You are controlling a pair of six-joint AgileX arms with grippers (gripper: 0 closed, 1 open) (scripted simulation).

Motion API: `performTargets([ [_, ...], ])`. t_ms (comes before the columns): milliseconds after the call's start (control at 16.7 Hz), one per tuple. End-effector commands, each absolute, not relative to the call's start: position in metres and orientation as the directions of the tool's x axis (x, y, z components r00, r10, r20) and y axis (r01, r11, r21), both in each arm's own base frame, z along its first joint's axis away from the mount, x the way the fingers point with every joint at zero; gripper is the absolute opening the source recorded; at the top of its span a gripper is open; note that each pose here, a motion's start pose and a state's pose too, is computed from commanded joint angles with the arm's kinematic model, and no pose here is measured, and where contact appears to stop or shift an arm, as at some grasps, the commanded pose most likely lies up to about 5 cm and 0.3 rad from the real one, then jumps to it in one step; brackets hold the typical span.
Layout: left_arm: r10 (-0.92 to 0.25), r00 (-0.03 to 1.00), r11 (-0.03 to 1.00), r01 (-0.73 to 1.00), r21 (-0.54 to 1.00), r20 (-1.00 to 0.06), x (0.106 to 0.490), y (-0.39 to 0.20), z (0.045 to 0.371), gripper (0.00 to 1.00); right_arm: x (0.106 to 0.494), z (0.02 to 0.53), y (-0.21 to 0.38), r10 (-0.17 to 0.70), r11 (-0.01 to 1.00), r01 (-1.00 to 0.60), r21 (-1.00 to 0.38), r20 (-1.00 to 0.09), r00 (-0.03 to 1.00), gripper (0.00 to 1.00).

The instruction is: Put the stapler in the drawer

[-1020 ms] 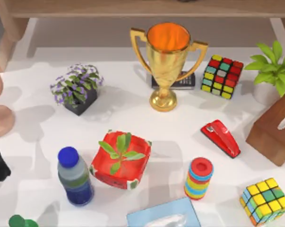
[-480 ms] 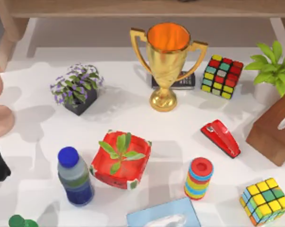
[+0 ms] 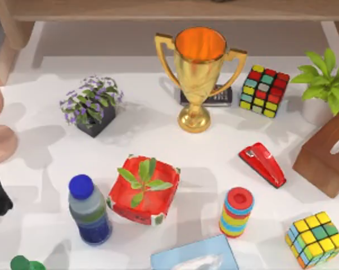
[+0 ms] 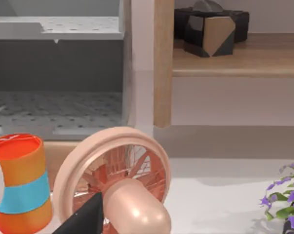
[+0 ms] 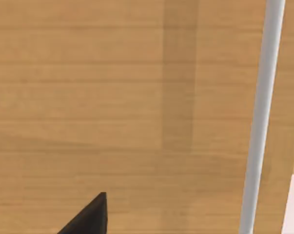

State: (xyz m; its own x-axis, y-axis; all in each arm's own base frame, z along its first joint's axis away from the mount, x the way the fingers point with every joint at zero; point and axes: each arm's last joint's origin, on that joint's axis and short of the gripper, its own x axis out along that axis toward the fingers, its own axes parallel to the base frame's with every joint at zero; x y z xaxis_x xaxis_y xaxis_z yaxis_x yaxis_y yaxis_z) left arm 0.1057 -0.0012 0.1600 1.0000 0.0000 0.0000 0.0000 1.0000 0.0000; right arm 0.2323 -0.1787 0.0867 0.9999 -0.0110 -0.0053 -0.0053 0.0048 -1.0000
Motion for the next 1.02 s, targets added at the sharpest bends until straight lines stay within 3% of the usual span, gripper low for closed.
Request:
performTargets([
  [480,0.0,1.0,1.0,0.0,0.0,0.0,0.106,-0.001,0.16,1.0,0.223,0.089,-0.179,-0.017,-0.004,0.006,-1.0,0.006,1.0,1.0],
  [780,0.0,1.0,1.0,0.0,0.0,0.0,0.106,-0.001,0.16,1.0,0.243,0.148,-0.188,-0.071,-0.131,0.197,-0.972,0.208,0.976,1.0],
  [900,0.0,1.0,1.0,0.0,0.0,0.0,0.106,-0.001,0.16,1.0,0.267,0.177,-0.178,-0.041,-0.121,0.27,-0.955,0.277,0.96,1.0],
  [1020,0.0,1.0,1.0,0.0,0.0,0.0,0.106,-0.001,0.16,1.0,0.3,0.203,-0.153,0.022,-0.045,0.308,-0.95,0.307,0.951,1.0],
])
